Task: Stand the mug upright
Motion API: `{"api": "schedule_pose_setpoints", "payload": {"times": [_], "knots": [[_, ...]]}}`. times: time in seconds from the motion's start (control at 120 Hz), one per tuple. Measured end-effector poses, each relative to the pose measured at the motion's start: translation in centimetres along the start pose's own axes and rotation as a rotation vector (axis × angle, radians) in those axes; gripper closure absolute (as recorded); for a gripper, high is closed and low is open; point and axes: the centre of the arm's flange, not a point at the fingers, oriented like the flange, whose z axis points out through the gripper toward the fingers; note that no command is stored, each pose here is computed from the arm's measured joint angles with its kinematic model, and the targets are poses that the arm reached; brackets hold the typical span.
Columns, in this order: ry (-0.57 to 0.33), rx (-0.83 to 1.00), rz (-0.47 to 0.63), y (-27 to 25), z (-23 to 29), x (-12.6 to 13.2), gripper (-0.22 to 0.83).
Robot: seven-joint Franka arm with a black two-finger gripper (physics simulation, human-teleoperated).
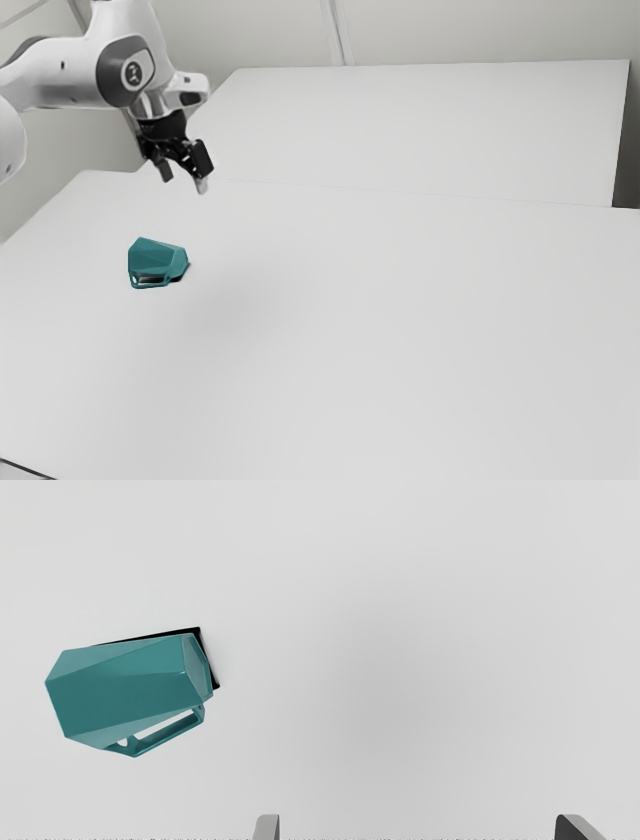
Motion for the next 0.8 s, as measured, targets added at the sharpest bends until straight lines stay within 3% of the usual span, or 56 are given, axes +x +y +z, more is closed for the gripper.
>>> {"api": "schedule_pose_setpoints", "payload": {"times": [0.133,0.3,0.525,0.8], "knots": [[0.003,-0.011,-0.034,-1.5,0.3,-0.9,0.00],[0.004,-0.117,-0.198,-9.7,3.0,-3.9,0.00],[0.008,-0.265,-0.299,-16.6,8.2,-6.4,0.00],[0.056,-0.392,-0.335,-23.6,13.8,-8.4,0.00]]}}
